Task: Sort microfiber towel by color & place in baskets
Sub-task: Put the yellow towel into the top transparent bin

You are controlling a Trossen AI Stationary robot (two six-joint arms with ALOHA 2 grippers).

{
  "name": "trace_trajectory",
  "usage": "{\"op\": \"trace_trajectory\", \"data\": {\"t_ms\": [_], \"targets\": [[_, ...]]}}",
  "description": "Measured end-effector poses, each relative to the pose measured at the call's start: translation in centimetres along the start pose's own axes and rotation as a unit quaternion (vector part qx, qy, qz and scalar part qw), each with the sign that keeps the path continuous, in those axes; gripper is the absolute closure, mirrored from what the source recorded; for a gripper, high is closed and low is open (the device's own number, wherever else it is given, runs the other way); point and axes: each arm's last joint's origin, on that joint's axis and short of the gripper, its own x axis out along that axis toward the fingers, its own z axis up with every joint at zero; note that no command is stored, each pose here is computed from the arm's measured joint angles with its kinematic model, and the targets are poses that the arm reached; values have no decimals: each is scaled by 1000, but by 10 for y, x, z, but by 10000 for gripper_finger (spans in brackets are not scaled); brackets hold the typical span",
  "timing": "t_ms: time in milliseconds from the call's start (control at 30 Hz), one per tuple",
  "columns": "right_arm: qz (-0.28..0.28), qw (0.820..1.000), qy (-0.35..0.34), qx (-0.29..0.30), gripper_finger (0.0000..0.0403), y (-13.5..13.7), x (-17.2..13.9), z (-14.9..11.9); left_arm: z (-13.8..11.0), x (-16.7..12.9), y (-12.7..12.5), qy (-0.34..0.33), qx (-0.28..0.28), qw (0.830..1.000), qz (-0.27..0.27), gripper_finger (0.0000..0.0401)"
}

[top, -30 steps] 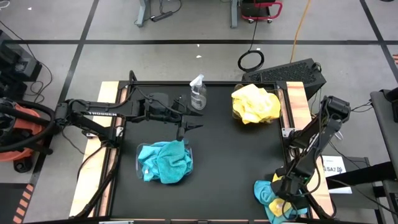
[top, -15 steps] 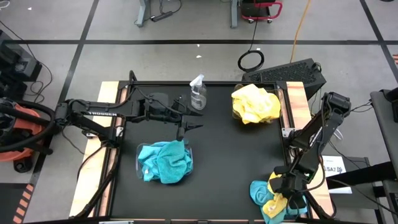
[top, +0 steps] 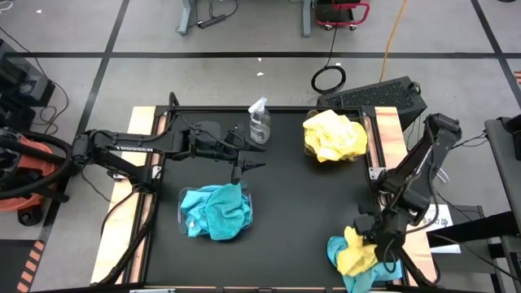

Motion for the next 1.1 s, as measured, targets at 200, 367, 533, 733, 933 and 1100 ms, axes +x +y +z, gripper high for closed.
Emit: {"op": "trace_trajectory", "data": {"t_ms": [200,367,533,733,933,1100], "targets": [[-49,995,-90,17,403,-1,-35,14,0,0,0,0,0,1000,0,182],[-96,986,-138,9,403,-1,-63,24,0,0,0,0,0,1000,0,182],[-166,968,-186,4,402,-7,-93,33,1,0,0,-4,2,1000,0,182],[-272,935,-227,16,402,-21,-124,40,2,0,0,-10,0,1000,-1,182],[-360,897,-253,25,402,-35,-149,45,3,0,0,-14,1,1000,-1,182],[-419,866,-271,29,402,-46,-168,50,3,0,0,-14,1,1000,-1,182]]}}
